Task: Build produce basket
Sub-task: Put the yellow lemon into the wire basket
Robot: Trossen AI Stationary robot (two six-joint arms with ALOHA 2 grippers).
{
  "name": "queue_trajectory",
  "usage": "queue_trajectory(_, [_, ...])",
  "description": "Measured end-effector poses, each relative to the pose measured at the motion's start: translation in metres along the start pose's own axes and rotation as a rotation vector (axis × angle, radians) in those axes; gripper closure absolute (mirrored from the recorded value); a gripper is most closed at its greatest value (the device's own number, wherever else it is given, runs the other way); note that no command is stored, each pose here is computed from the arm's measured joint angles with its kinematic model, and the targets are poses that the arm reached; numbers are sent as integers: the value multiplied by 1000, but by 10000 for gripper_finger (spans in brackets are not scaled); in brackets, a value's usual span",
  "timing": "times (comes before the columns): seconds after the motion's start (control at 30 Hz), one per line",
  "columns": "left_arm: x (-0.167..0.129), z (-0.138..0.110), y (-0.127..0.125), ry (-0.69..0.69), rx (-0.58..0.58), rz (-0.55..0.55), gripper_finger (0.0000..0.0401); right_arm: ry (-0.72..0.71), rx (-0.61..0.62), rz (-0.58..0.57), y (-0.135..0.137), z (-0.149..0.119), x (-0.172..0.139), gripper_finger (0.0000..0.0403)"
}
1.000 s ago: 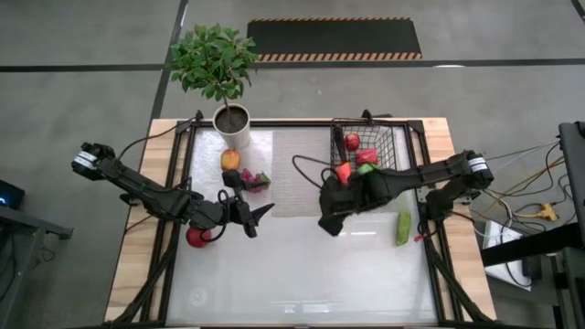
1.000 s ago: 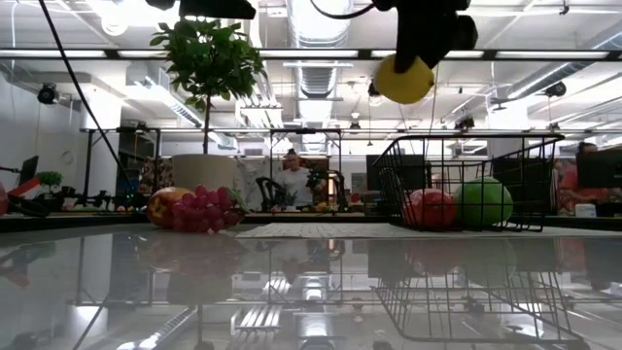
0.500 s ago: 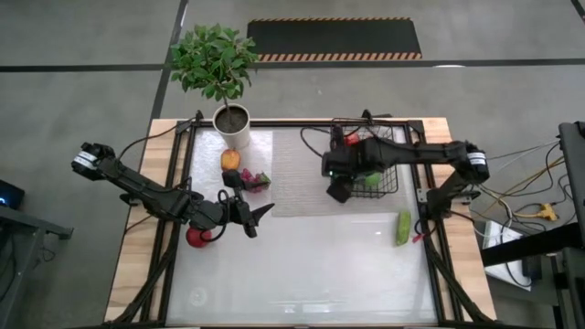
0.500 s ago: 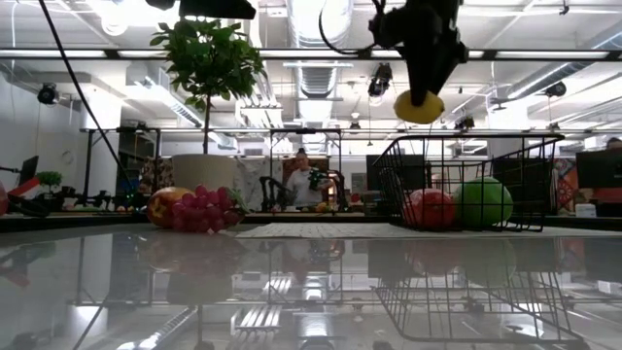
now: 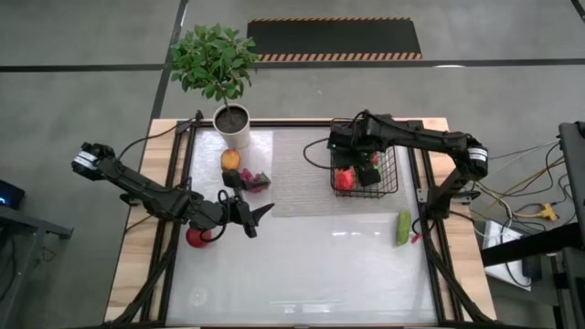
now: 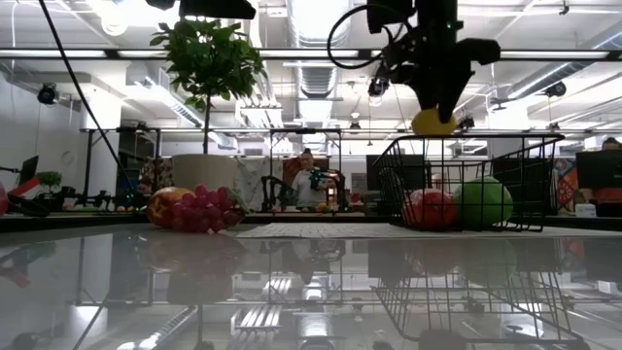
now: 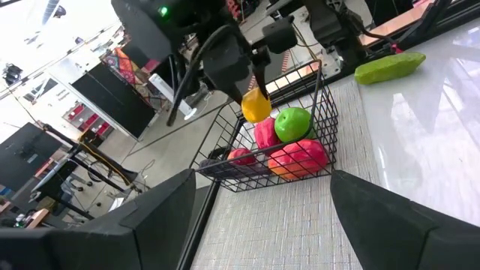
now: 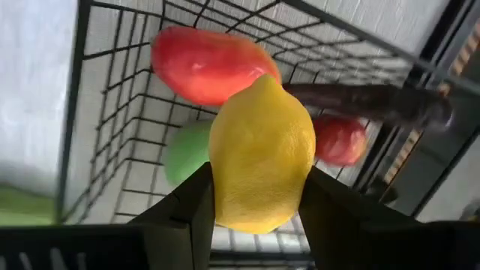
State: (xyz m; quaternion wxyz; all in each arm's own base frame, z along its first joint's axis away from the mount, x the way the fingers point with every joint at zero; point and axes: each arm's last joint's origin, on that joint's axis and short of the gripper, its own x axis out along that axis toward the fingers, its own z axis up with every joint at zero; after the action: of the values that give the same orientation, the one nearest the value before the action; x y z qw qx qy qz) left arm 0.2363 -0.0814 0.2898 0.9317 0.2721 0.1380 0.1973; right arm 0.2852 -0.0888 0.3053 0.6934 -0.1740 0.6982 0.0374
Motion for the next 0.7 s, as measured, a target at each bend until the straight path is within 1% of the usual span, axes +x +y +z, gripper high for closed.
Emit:
queue_trajectory(0.1, [0, 0, 0, 0, 0, 0, 111, -34, -4, 43, -9, -6, 6, 255])
queue_trajectory(0.2, [0, 0, 0, 0, 0, 0, 111, -70, 46, 61, -21, -12, 13, 254])
queue_trajectory(0.43, [0, 0, 0, 0, -1, 0, 111, -93, 125, 28, -43, -26, 34, 253])
queue_trajectory(0.53, [0, 0, 0, 0, -6, 0, 111, -80, 148, 35, -46, -32, 45, 253])
queue_trajectory(0.7, [0, 0, 0, 0, -6, 0, 111, -96, 166, 15, -49, -36, 65, 253])
